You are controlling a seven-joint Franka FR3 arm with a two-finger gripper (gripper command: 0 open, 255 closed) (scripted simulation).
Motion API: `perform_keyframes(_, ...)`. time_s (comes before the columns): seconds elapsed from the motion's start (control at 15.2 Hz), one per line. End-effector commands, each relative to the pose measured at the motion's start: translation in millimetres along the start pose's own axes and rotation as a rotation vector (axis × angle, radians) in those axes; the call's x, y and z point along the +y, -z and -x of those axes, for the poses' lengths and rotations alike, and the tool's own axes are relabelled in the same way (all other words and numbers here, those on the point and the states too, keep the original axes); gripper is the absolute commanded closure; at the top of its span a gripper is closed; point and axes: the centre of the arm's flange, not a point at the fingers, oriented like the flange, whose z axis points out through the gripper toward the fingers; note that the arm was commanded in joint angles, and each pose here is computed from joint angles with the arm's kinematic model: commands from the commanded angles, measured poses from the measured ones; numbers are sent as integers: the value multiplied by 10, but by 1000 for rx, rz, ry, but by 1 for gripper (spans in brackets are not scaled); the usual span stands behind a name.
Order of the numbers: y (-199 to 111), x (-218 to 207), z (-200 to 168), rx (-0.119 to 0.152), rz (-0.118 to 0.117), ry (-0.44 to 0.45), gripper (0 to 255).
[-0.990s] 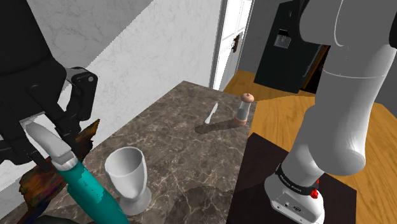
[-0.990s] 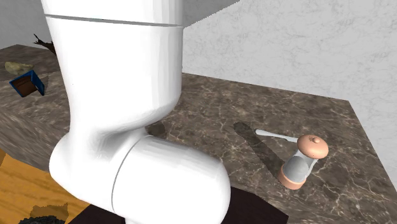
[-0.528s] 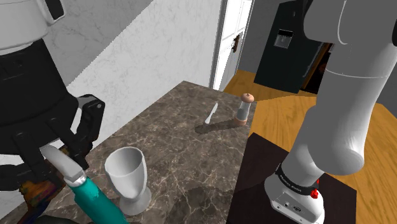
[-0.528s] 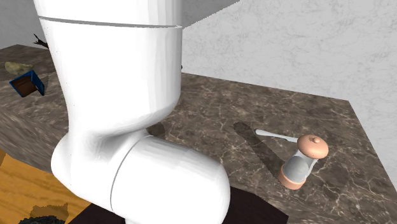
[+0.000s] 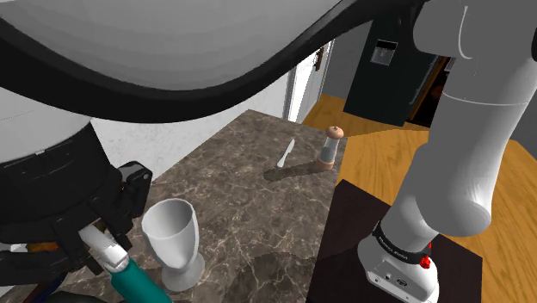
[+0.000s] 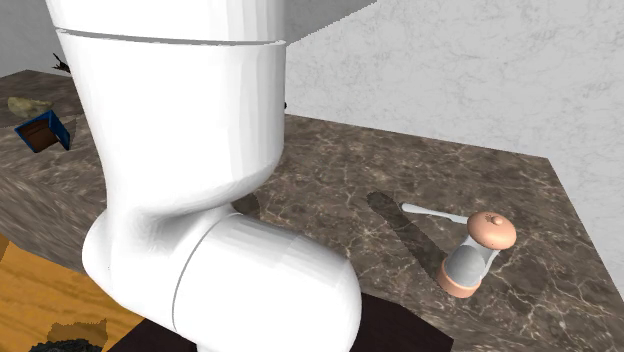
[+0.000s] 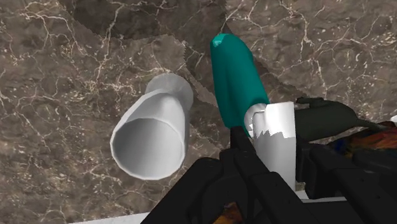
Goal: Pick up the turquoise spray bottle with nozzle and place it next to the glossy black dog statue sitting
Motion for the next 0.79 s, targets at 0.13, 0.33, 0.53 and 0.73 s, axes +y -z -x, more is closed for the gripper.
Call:
perform_keyframes(0.13, -211, -2, 12, 0, 0, 0, 255)
perform_keyframes(0.33, -369, -7, 21, 0, 0, 0, 255)
perform_keyframes(0.53, -527, -12, 29, 0, 0, 0, 255)
perform_keyframes(0.73, -685, -17, 37, 0, 0, 0, 255)
